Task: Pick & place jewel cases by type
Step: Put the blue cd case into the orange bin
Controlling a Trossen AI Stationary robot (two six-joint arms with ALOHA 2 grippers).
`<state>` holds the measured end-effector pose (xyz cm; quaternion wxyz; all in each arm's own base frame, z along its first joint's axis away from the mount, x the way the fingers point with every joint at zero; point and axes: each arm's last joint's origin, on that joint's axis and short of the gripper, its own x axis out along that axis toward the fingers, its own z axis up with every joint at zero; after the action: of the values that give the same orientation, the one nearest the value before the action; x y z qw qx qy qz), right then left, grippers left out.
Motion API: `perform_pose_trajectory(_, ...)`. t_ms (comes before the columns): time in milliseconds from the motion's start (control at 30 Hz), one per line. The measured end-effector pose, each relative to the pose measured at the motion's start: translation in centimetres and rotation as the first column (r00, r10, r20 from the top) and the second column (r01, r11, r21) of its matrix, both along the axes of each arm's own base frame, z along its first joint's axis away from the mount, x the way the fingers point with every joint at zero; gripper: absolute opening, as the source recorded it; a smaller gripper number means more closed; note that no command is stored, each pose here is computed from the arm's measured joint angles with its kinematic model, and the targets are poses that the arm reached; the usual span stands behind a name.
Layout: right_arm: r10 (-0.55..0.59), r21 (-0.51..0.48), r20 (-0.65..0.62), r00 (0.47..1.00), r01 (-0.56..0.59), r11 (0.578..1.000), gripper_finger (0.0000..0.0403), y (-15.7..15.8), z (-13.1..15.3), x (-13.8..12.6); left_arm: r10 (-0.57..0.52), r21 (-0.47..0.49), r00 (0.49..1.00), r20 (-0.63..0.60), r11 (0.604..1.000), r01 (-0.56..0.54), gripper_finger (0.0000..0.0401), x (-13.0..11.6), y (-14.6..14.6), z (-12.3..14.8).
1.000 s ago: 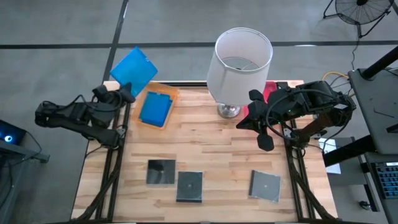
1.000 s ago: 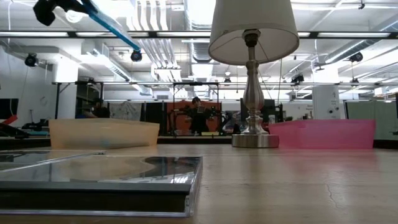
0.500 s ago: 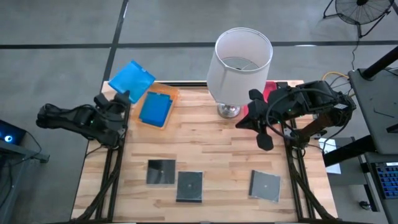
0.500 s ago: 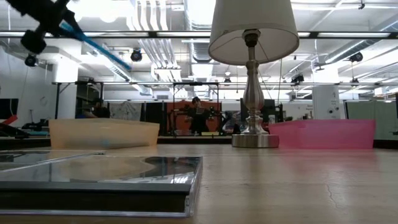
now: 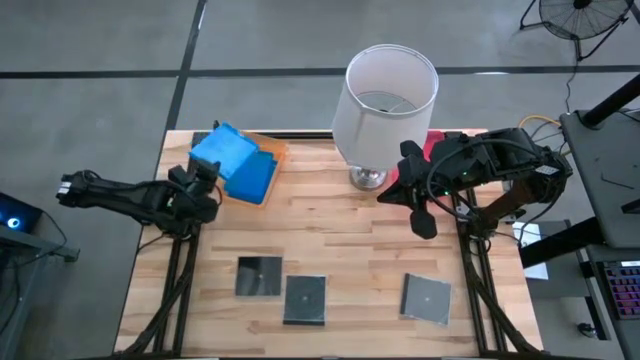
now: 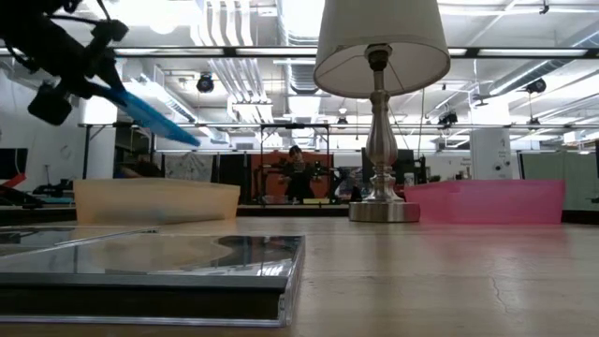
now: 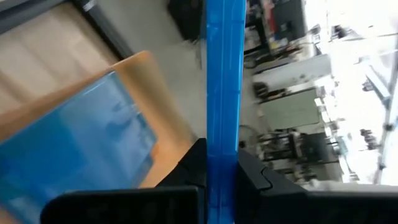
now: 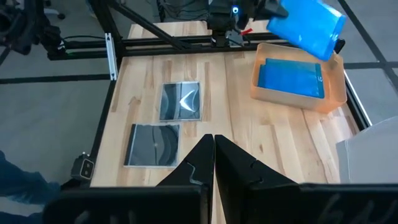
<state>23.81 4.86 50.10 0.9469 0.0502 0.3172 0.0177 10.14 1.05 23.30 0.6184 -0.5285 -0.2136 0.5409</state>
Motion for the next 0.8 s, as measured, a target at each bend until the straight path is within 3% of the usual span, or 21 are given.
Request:
perform_pose_trajectory(200, -0.004, 0.006, -0.001, 1.0, 0.004, 1.0, 0.0008, 0.0, 0.0, 0.0, 0.003, -0.058, 0.998, -0.056, 0.998, -0.006, 0.0009, 0.7, 0.1, -0.9)
perform_pose_trajectory(800, -0.026, 0.042, 0.008, 1.0, 0.025, 0.999, 0.0008, -0.1, 0.3, -0.6, 0.074, -0.059, 0.993, -0.087, 0.995, -0.079, 0.0009, 4.4, 0.6, -2.6)
